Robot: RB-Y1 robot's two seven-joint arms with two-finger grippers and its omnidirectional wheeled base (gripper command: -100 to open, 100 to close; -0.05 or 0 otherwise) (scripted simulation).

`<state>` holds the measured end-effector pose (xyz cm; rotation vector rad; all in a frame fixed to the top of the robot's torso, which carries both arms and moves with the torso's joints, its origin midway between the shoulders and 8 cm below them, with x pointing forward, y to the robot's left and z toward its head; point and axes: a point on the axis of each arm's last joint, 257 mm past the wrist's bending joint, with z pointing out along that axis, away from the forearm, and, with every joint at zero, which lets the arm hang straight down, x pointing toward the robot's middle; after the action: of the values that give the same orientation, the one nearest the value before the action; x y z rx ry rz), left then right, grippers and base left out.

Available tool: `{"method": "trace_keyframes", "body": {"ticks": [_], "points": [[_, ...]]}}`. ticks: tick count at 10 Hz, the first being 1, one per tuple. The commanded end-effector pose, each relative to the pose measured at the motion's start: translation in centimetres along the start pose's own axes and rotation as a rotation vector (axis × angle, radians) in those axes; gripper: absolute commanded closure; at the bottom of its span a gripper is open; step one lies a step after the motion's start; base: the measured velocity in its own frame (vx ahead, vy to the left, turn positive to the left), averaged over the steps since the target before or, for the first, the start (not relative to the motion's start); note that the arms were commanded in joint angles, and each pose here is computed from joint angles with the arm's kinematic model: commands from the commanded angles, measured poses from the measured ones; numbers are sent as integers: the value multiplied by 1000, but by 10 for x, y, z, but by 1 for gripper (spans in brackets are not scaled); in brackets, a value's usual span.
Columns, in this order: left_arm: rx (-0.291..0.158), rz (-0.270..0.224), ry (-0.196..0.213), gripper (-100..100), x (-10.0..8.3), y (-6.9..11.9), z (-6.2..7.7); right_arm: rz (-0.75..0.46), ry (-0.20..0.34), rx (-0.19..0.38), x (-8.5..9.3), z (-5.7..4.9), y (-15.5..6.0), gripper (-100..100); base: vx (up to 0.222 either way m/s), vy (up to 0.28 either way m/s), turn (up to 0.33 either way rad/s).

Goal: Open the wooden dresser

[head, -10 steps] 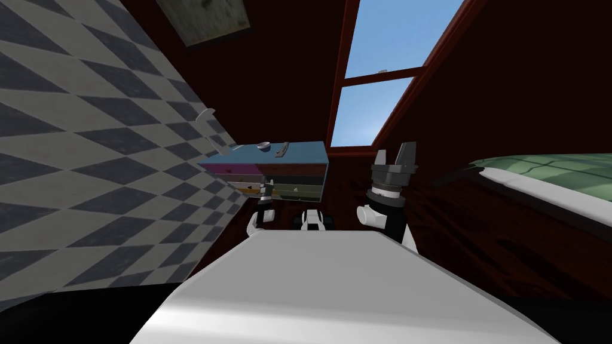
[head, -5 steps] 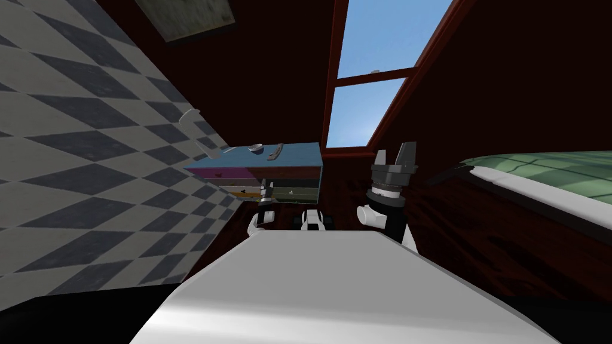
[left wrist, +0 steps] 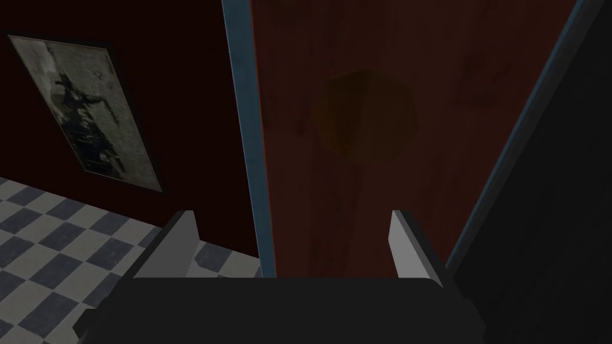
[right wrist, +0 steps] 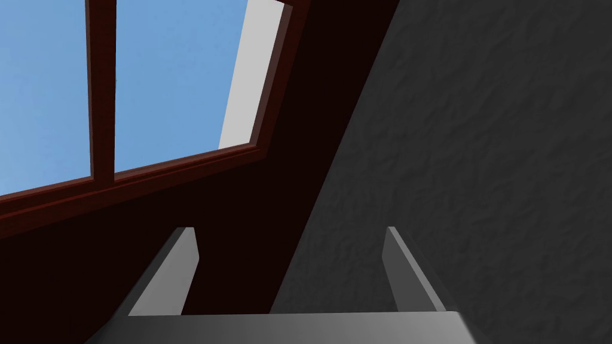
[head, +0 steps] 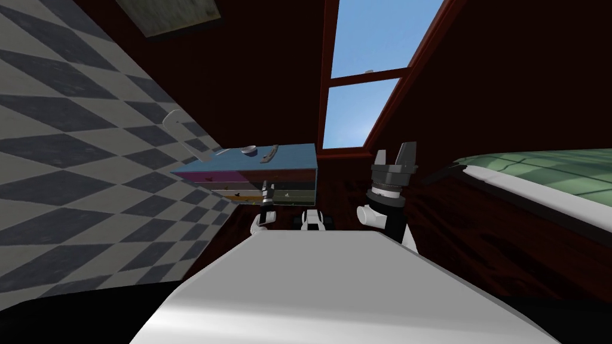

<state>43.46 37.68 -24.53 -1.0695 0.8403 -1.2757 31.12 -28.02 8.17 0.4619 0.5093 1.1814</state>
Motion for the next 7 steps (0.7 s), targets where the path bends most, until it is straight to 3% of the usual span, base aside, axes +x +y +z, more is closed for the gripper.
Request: {"method": "trace_keyframes", "body": {"ticks": [1, 4, 5, 7], "points": [[-24, -31, -26, -100, 0, 17, -6, 0, 0, 0, 0, 0, 0, 0, 68, -66, -43], [-49, -97, -65, -100, 15, 37, -15, 0, 0, 0, 0, 0, 0, 0, 60, -52, -38], [-44, -86, -59, -100, 13, 33, -12, 0, 0, 0, 0, 0, 0, 0, 14, -18, -2], [-46, -87, -58, -100, 12, 28, 6, 0, 0, 0, 0, 0, 0, 0, 26, -5, 6]]}}
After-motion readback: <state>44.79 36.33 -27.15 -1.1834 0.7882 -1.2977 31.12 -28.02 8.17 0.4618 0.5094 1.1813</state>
